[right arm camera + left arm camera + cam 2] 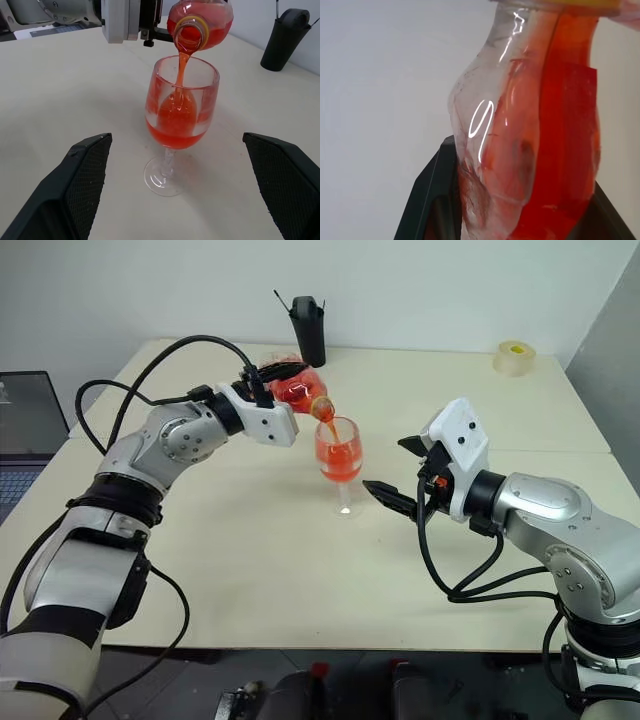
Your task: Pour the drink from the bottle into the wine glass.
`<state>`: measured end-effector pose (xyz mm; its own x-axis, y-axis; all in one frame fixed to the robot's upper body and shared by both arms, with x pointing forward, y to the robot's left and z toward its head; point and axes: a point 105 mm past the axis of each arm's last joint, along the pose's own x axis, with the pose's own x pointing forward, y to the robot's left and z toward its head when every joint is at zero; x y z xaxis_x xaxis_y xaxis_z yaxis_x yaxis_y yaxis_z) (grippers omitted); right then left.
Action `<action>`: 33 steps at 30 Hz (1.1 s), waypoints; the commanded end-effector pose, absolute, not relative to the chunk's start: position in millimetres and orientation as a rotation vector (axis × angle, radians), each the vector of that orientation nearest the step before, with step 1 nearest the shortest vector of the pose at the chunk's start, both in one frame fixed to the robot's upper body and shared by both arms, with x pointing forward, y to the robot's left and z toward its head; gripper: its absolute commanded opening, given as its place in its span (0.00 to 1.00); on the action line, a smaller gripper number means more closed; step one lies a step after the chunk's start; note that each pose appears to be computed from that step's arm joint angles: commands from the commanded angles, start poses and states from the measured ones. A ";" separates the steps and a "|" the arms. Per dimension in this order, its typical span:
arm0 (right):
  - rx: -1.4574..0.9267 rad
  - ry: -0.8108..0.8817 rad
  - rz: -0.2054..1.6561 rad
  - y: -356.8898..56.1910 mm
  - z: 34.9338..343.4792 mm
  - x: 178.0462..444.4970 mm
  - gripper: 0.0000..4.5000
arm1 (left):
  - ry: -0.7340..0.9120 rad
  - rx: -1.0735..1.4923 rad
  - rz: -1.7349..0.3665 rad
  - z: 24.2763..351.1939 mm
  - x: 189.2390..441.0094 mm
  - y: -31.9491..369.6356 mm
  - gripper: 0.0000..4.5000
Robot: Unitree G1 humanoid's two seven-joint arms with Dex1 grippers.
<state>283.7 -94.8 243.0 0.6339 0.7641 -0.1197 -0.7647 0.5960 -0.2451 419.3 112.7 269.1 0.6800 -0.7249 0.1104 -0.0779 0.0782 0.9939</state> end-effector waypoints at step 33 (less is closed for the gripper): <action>-0.265 -0.057 0.920 -89.0 257.5 283.5 1.00 | -0.561 0.579 -0.435 301.3 431.4 156.8 0.35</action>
<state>286.8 -90.4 241.4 0.6183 0.7762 -0.1235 -0.7797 0.5860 -0.2209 433.0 138.8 278.3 0.7562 -0.5908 0.2813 0.2258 0.6391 0.7352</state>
